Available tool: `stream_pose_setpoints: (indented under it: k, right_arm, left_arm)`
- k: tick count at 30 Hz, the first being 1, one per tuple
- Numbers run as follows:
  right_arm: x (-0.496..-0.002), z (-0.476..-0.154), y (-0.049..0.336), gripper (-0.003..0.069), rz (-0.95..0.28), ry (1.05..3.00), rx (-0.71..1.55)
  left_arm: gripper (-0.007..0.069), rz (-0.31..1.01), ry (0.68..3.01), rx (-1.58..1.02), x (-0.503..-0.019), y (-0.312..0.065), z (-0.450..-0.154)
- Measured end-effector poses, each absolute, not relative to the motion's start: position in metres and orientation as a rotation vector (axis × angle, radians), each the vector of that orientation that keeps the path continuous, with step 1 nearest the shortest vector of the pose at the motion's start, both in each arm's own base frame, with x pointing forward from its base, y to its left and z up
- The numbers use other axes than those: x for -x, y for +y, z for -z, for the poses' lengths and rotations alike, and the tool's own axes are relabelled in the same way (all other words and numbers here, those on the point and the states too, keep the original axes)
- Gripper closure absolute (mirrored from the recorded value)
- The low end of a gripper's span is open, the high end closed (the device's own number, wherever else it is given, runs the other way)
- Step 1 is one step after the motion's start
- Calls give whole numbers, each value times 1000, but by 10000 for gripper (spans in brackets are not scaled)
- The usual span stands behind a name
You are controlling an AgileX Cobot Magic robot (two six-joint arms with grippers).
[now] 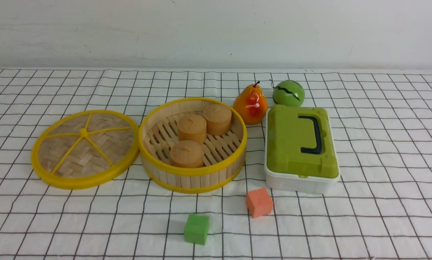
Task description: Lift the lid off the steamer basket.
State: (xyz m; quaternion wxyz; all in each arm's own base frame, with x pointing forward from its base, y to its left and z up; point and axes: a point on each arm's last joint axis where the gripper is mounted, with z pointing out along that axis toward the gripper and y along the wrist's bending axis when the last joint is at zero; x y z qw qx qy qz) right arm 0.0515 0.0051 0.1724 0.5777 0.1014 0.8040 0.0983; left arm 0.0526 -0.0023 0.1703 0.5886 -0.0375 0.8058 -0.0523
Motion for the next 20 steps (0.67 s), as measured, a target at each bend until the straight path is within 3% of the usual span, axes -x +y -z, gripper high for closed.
stream_pose_setpoints:
  k: [20]
  right_arm:
    - [-51, -172, 5, 419, -230, 1881, -237]
  left_arm:
    - [587, 122, 1877, 87, -53, -2, -170]
